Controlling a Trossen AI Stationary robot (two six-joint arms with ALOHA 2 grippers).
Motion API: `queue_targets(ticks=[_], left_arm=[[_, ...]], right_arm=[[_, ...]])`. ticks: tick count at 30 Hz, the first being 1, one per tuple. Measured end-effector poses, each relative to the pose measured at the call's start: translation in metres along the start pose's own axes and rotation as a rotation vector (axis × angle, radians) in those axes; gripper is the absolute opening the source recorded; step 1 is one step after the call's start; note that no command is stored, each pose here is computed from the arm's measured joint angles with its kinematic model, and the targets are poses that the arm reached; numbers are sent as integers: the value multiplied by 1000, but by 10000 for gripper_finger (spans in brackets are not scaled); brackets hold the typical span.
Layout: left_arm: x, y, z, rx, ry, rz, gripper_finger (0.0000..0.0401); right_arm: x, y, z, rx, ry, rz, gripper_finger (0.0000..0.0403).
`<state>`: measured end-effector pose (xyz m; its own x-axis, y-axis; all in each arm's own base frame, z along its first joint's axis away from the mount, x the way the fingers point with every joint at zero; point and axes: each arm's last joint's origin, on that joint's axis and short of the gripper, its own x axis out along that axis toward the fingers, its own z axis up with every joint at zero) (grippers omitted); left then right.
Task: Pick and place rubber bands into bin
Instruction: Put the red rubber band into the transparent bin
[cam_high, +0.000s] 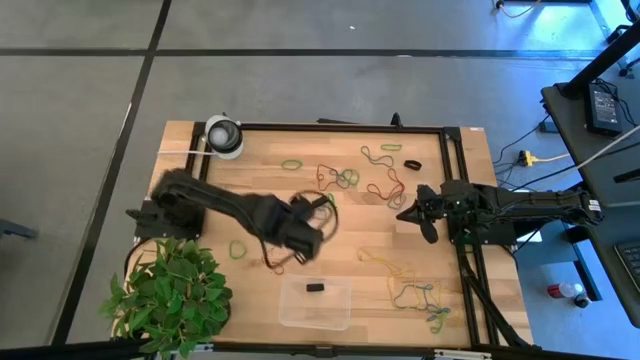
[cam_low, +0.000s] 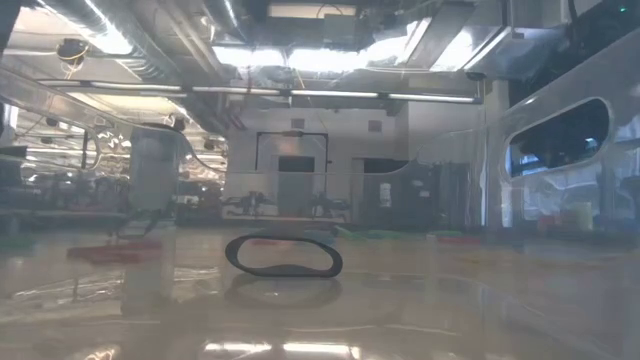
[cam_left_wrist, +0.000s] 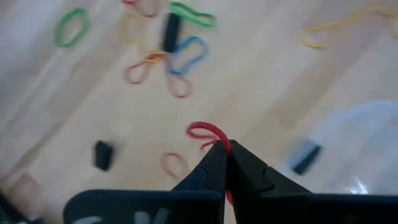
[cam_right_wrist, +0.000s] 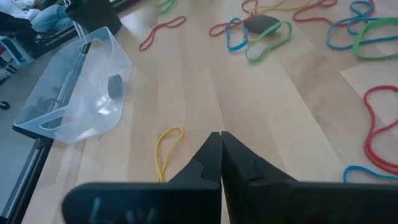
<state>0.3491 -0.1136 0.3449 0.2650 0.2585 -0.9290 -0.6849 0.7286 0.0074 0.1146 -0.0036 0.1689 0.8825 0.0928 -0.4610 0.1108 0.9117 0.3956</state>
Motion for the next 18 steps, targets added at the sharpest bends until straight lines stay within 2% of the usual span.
queue_targets(ticks=[3, 7, 12, 18], left_arm=[[1, -28, -2, -17, 21, -49, 2], [0, -56, -8, -142, 28, -107, 2], [7, -80, -32, -269, 100, -181, 2], [30, -107, -58, -325, 142, -159, 2]], right_arm=[[0, 0, -1, 1, 15, 6, 0], [0, 0, -4, 6, 51, 27, 0], [0, -1, -6, 12, 79, 24, 0], [0, -1, -6, 11, 78, 25, 0]])
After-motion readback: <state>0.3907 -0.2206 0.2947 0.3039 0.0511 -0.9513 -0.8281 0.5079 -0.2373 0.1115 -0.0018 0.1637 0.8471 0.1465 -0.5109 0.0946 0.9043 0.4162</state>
